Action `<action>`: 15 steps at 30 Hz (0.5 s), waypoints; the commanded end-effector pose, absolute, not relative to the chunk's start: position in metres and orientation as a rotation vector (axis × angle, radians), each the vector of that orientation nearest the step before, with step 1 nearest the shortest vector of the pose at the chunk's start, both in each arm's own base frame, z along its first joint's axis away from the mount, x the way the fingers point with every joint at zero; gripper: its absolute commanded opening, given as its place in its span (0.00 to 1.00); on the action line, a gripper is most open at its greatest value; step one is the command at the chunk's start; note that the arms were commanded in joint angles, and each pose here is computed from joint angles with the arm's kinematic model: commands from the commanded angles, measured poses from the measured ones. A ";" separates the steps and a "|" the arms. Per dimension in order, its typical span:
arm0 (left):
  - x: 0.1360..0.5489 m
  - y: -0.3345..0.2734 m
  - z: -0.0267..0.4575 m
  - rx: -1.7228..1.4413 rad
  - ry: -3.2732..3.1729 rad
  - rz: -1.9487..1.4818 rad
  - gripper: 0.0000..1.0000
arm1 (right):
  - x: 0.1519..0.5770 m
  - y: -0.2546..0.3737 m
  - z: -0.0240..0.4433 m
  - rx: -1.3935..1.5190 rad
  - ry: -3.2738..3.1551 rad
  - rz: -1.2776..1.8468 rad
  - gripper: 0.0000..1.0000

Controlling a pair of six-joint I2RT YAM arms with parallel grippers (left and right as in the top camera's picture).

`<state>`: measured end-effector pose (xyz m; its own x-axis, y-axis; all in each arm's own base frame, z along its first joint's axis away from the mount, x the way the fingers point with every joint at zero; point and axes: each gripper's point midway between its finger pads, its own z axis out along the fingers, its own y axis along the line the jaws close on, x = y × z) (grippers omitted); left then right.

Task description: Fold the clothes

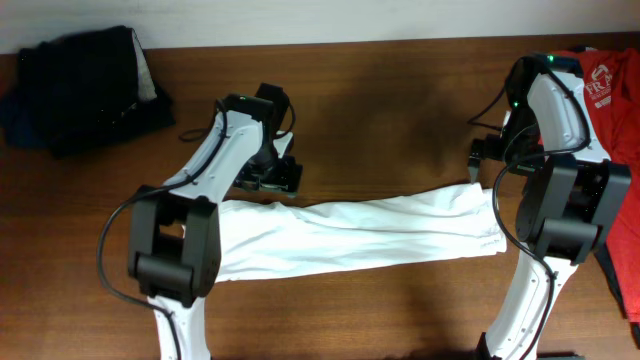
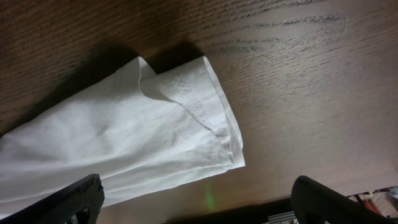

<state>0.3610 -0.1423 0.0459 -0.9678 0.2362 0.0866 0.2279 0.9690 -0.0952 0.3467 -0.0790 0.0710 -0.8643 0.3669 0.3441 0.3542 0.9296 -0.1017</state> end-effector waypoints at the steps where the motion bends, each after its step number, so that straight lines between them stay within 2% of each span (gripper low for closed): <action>1: 0.354 -0.149 0.016 -0.387 -2.933 0.160 0.73 | 0.351 -0.078 0.072 -0.537 -2.740 0.046 1.00; 3: 0.355 -0.146 0.014 -0.387 -2.933 0.131 0.65 | 0.351 -0.078 0.072 -0.537 -2.740 0.046 1.00; 4: 0.356 -0.144 0.013 -0.391 -2.938 0.114 0.57 | 0.351 -0.078 0.072 -0.537 -2.740 0.046 1.00; 6: 0.354 -0.143 0.014 -0.391 -2.930 0.108 0.37 | 0.351 -0.078 0.072 -0.537 -2.739 0.046 1.00; 7: 0.354 -0.142 0.014 -0.400 -2.926 0.101 0.19 | 0.351 -0.078 0.072 -0.537 -2.739 0.046 1.00; 8: 0.354 -0.141 0.014 -0.401 -2.926 0.087 0.06 | 0.351 -0.078 0.072 -0.537 -2.739 0.046 1.00; 10: 0.357 -0.138 0.018 -0.405 -2.935 0.055 0.00 | 0.351 -0.078 0.072 -0.537 -2.739 0.046 1.00; 15: 0.364 -0.140 0.064 -0.407 -2.950 0.058 0.00 | 0.351 -0.078 0.072 -0.537 -2.738 0.046 1.00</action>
